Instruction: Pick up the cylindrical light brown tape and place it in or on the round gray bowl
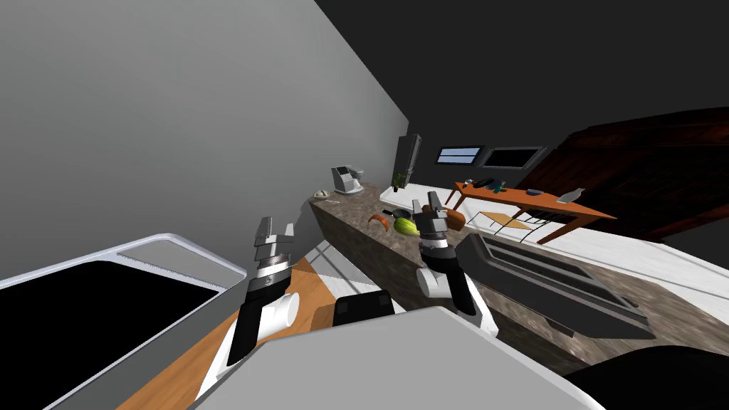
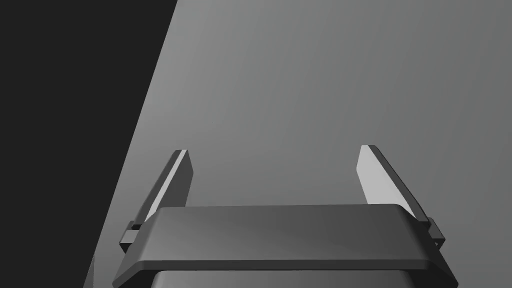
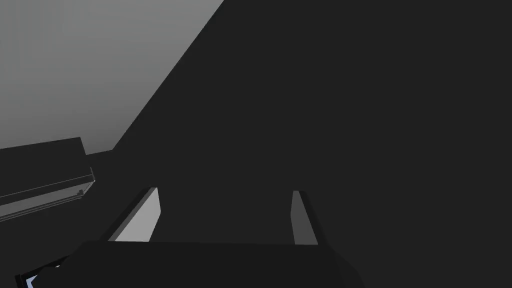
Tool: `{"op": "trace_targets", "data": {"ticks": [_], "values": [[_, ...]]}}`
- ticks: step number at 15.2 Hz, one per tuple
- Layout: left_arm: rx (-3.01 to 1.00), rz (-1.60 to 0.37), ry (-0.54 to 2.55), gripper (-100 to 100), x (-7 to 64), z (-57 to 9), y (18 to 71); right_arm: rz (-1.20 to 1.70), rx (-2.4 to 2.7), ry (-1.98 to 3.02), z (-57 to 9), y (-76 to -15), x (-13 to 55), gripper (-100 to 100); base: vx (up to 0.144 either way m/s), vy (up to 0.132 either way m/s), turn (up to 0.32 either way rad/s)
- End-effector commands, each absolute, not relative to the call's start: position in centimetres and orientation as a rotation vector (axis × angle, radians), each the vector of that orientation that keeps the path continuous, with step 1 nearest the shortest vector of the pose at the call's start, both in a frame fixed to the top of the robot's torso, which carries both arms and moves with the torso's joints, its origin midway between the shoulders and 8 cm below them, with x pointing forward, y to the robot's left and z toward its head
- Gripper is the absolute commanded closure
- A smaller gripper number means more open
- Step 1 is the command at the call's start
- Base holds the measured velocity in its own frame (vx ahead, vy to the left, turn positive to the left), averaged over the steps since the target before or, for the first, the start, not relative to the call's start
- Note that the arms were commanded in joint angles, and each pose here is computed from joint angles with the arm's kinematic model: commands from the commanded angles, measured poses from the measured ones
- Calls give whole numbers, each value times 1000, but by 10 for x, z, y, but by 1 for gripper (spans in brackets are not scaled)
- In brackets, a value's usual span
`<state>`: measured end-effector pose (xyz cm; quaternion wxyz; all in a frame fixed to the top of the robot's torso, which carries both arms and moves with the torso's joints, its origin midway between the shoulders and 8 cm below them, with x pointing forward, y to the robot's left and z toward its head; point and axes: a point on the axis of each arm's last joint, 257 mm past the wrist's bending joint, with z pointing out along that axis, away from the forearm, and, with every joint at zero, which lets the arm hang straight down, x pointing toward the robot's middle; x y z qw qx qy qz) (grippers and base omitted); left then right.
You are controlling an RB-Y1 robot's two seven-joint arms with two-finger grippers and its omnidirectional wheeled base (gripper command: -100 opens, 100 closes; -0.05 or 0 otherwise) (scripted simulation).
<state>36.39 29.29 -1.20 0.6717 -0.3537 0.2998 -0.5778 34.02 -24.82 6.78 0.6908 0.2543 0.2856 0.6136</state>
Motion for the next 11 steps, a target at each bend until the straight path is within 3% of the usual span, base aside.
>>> {"op": "trace_targets", "data": {"ticks": [1,11], "values": [[-797,-1301,675,0,364,-12,293,1331,537,704,60,-242,346,-100,6,9,24],[-797,-1301,675,0,364,-12,293,1062,454,939,12,-237,375,-100,21,30,39]]}}
